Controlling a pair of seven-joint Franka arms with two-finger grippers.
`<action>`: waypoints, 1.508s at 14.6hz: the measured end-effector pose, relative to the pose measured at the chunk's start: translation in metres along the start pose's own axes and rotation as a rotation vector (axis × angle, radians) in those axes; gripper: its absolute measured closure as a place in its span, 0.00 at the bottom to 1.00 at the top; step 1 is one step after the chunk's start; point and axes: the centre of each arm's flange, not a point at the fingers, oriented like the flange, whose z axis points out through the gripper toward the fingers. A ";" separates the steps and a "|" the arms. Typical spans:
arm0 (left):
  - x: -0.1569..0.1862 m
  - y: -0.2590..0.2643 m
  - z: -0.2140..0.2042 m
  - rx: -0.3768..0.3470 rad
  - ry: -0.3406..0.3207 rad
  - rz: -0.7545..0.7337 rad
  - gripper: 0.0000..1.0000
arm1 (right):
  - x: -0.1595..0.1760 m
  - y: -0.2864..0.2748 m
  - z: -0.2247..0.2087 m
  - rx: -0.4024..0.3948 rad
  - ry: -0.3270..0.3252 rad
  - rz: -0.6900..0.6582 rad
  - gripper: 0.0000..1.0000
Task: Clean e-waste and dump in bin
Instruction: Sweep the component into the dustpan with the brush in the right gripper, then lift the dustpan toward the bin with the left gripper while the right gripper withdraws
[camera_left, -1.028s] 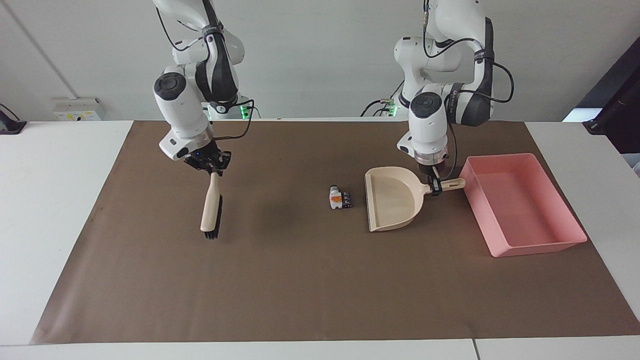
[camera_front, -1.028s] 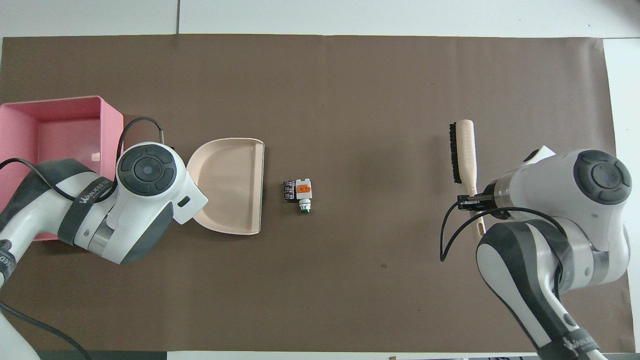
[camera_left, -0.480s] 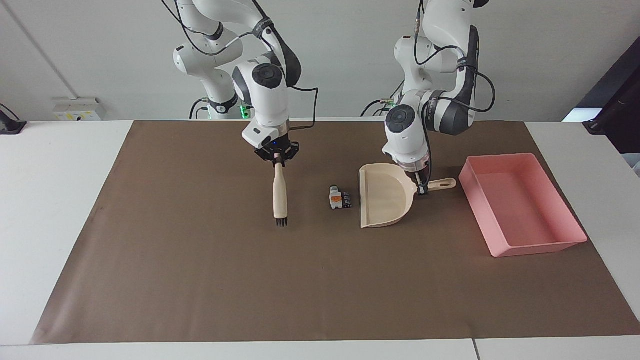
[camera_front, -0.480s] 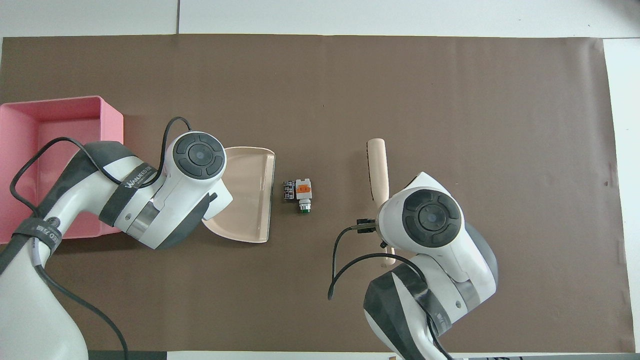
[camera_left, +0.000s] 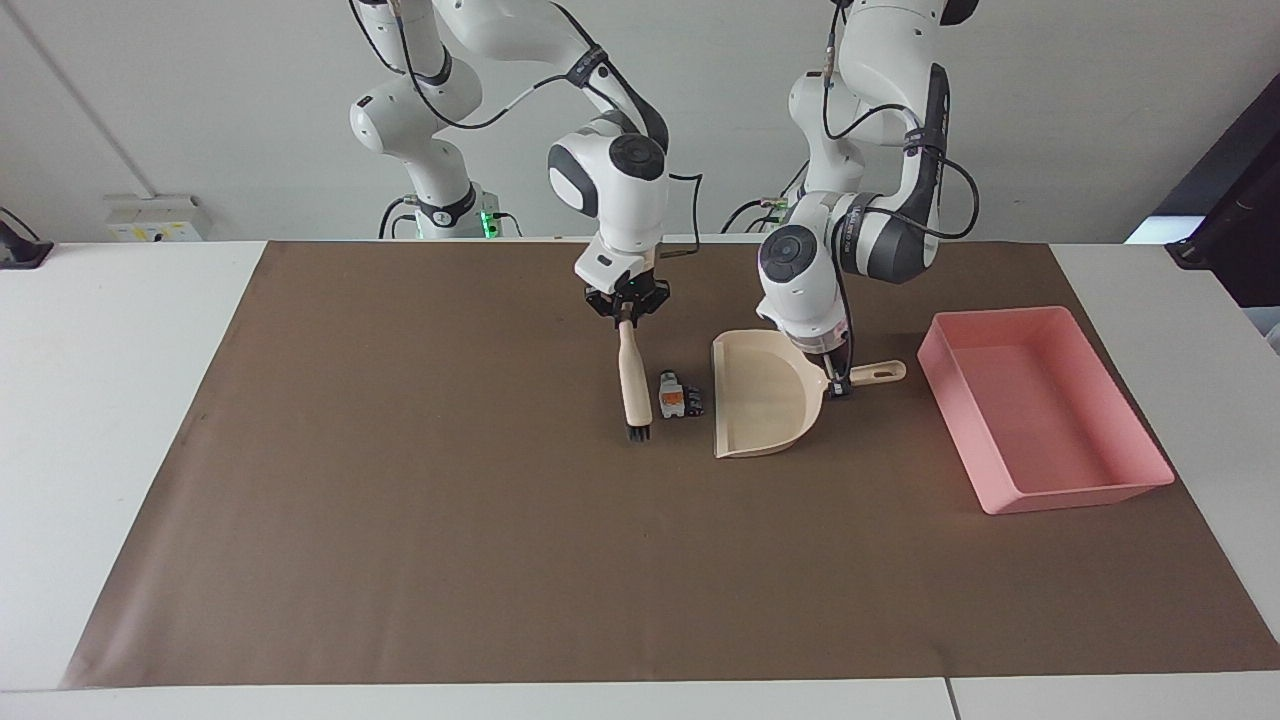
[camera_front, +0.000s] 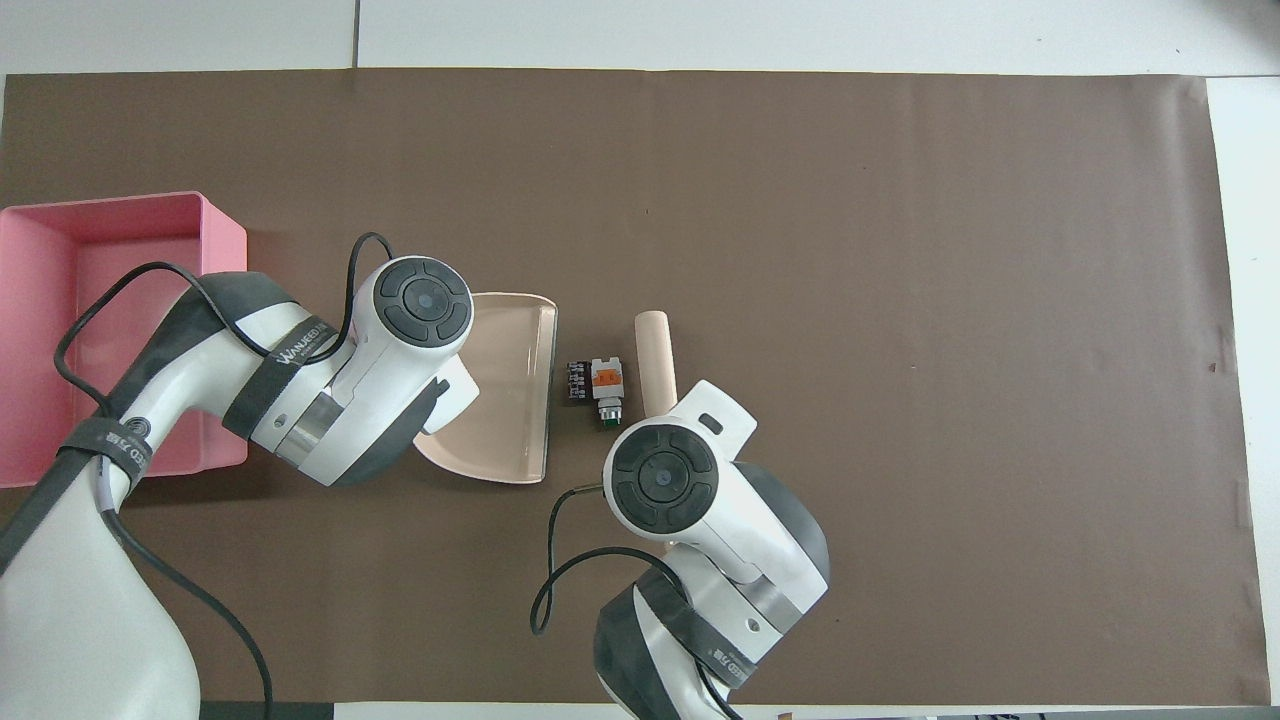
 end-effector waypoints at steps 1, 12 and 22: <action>0.000 0.000 0.000 -0.001 0.000 -0.005 0.68 | 0.002 -0.010 0.007 -0.005 -0.003 -0.006 0.74; 0.003 0.003 0.003 -0.007 -0.009 -0.023 0.68 | -0.021 -0.102 0.004 0.200 0.066 -0.049 0.74; 0.000 0.003 0.013 0.045 0.028 -0.024 0.68 | -0.009 -0.117 -0.019 0.294 0.067 -0.030 0.74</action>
